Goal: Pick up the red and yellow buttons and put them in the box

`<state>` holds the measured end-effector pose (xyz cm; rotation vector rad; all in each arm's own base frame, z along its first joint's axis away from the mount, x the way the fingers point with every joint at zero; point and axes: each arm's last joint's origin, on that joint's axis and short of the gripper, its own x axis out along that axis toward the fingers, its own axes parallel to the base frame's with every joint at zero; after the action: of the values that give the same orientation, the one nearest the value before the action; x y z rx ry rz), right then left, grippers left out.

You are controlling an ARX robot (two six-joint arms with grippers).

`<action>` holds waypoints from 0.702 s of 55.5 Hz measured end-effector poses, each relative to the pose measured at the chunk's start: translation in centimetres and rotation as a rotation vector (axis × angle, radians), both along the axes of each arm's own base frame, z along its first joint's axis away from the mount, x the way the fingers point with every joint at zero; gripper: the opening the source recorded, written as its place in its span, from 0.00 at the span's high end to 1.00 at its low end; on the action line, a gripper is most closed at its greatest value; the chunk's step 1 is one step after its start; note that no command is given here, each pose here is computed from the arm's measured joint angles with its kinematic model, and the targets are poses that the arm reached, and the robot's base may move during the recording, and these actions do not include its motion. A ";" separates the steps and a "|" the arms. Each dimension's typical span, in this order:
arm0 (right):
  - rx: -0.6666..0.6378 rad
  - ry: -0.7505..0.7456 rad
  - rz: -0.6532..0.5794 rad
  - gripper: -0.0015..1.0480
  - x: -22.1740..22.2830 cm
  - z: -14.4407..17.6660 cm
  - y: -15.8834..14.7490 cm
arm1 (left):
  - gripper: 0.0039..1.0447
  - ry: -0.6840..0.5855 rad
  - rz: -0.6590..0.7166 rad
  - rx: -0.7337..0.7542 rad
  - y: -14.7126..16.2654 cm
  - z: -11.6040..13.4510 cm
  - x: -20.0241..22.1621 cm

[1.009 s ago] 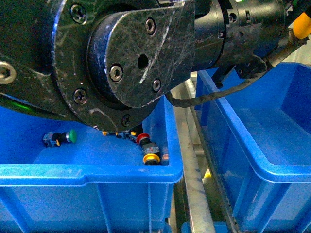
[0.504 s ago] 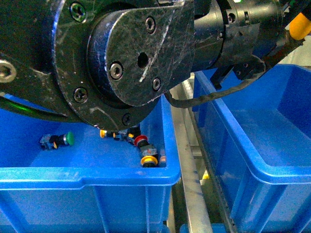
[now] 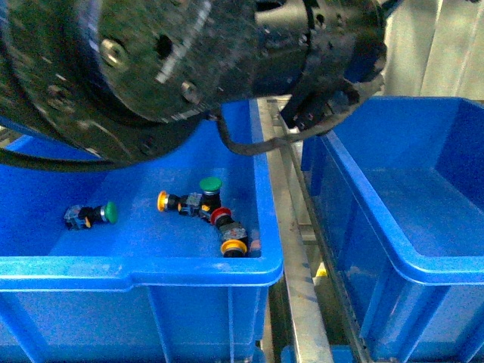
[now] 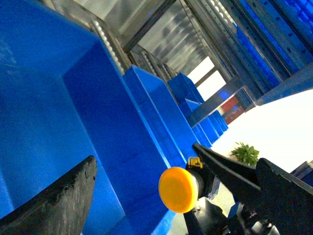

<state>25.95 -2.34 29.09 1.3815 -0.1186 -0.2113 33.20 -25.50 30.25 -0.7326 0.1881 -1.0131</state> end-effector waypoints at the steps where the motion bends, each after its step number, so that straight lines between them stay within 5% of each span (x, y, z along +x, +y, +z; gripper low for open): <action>1: -0.003 0.002 -0.006 0.60 0.0 -0.1 -0.2 | 0.07 -0.004 0.013 0.002 0.5 0.3 -0.1; 13: -0.051 0.010 -0.012 0.60 -0.1 -0.8 -1.1 | 0.07 -0.089 0.180 0.095 7.3 1.5 -2.5; 39: -0.210 0.014 0.043 0.60 -0.1 -0.9 2.1 | 0.07 -0.133 0.492 0.237 21.0 -1.1 -15.5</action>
<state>25.85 -0.28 28.16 1.1724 -0.0967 -0.1678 17.68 -4.55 29.17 -0.4601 0.0081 -0.5546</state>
